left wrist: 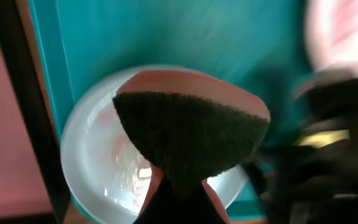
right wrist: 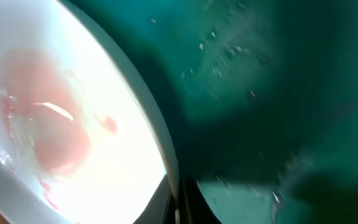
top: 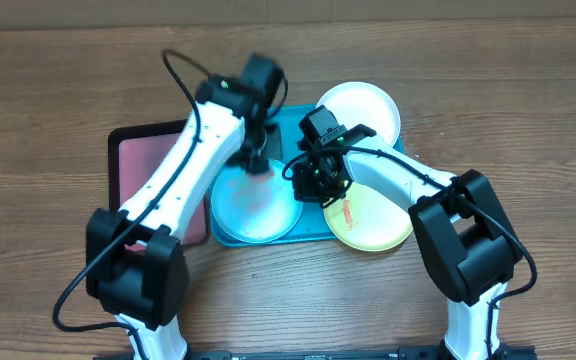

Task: Clean dirty plates on tray and stack at the side
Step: 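Scrub the light-blue plate with the sponge while right gripper holds its rim, then lift the light-blue plate with the right gripper and tilt it up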

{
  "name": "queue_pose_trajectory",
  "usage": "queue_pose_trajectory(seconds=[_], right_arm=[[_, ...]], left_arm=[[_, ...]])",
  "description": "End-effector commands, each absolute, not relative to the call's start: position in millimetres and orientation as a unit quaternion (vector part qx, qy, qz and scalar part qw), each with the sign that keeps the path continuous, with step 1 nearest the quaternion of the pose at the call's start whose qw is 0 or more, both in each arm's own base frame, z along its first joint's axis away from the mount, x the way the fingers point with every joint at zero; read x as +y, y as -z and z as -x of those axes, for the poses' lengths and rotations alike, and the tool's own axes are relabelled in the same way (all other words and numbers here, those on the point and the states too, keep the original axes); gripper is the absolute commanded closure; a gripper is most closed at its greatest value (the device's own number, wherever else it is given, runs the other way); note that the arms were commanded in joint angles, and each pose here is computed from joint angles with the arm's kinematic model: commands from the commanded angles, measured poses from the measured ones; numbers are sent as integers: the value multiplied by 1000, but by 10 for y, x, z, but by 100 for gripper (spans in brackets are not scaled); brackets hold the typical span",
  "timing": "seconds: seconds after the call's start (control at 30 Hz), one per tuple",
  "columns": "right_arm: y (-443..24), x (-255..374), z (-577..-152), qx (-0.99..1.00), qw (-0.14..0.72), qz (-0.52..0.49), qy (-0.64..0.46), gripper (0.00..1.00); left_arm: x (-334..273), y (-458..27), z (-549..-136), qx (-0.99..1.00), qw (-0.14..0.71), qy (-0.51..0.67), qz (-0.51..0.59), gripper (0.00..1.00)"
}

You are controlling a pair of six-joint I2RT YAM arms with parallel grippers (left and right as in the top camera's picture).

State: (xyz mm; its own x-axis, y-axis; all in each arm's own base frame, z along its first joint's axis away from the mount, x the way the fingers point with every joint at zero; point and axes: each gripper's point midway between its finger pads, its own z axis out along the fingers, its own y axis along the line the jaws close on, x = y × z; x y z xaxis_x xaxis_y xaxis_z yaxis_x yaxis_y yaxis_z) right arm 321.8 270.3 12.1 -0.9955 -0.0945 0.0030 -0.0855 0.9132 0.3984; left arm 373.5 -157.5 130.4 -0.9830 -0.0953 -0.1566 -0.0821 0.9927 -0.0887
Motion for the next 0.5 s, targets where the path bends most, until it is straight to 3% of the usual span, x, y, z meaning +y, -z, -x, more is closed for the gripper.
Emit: queue_pose_trajectory(seconds=[0.0,0.2,0.3,0.47], right_arm=[[-763,2671,-3435,-975,-80,-57,199,96],[-1262,2241,-3552,-978,-175,-34,109,96],[-1515,1853,-3623,-969,-246,-15,-1,96],[-1624,1687,-3628,-954,-289,-3,-87,96]], left_arm=[[-1572,-1700,-3939,988,129,68,47,96],[-1531,-1702,-3927,989,125,66,54,96],[-1536,-1696,-3903,989,121,64,52,96],[-1533,-1693,-3893,990,118,64,52,96]])
